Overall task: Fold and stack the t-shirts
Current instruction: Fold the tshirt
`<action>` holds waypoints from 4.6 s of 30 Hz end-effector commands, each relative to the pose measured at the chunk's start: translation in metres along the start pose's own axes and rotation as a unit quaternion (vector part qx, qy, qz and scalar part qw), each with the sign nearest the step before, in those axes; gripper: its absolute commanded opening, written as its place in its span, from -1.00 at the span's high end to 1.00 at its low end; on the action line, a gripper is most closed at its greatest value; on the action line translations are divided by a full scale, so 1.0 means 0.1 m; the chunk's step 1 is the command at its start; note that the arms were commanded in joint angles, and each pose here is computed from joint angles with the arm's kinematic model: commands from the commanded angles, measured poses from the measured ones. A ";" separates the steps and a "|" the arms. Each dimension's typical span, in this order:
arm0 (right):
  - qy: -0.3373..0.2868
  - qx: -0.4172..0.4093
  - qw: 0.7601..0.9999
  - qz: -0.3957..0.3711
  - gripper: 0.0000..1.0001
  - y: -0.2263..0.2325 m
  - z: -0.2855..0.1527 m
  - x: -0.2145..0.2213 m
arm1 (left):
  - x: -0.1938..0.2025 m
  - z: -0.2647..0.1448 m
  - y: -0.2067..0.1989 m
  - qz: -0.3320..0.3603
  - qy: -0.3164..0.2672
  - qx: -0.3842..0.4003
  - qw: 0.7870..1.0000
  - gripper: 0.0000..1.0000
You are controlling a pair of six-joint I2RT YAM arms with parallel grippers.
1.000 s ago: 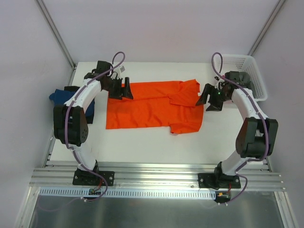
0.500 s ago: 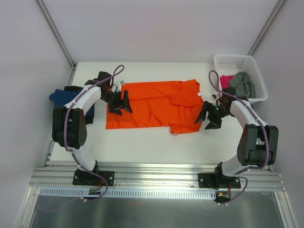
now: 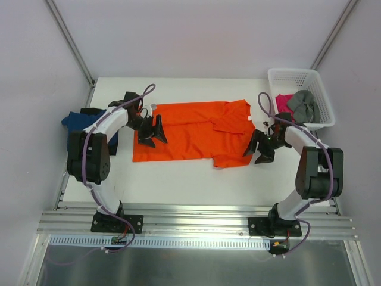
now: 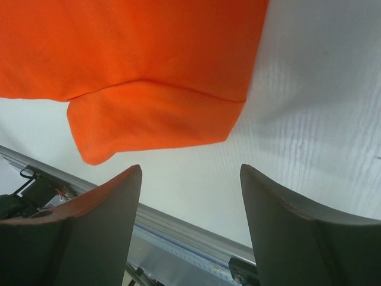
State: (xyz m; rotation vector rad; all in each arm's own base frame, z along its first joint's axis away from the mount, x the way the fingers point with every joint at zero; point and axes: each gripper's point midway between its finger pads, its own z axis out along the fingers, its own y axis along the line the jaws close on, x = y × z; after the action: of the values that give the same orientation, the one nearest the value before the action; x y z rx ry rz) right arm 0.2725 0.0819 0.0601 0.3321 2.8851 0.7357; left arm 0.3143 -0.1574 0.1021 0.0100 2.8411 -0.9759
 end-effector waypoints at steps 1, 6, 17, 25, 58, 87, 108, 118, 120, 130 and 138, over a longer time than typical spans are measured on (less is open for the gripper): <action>-0.005 0.002 1.000 0.005 -0.40 0.00 0.11 -0.17 | -0.07 0.02 -0.06 -0.005 0.006 0.009 1.000 -0.38; 0.001 0.008 1.000 0.006 -0.40 -0.02 0.20 -0.34 | -0.15 0.10 -0.01 -0.006 0.012 0.006 1.000 -0.37; -0.002 0.000 1.000 0.007 -0.36 0.01 0.25 -0.41 | -0.32 0.16 0.01 -0.007 0.008 0.005 1.000 -0.37; 0.018 -0.014 0.999 0.035 -0.36 0.07 0.27 -0.13 | -0.34 0.13 -0.05 -0.011 0.004 0.012 1.000 -0.37; -0.129 -0.085 0.985 -0.082 -0.34 1.14 -0.23 -1.45 | -0.26 0.03 -0.11 -0.001 -0.019 0.014 1.000 -0.37; -0.010 0.005 1.000 -0.008 -0.43 0.08 0.25 -0.16 | -0.21 -0.02 -0.19 -0.005 -0.023 0.028 0.999 -0.37; -0.005 -0.037 0.999 -0.005 -0.44 0.41 0.38 -0.10 | -0.21 -0.03 -0.16 -0.003 -0.027 0.020 0.999 -0.39; 0.003 -0.063 0.998 -0.013 -0.44 0.70 0.20 0.16 | -0.20 -0.09 -0.20 0.008 -0.039 0.021 0.999 -0.39; 0.003 -0.066 0.998 -0.012 -0.46 0.72 0.16 0.20 | -0.19 -0.11 -0.21 0.011 -0.042 0.022 0.999 -0.39; -0.065 -0.089 0.994 -0.017 -0.47 0.86 -0.13 -0.07 | -0.18 -0.18 -0.25 0.019 -0.053 0.021 0.998 -0.39; -0.107 -0.092 0.990 -0.005 -0.47 0.90 -0.05 -1.01 | -0.15 -0.17 -0.19 0.023 -0.053 0.010 0.998 -0.40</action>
State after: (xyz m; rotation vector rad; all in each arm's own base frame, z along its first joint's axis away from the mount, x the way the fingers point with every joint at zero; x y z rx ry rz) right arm 0.3338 0.1337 0.1009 0.3660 2.6927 0.8875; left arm 0.3294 -0.1629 0.1208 -0.0082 2.7491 -0.9935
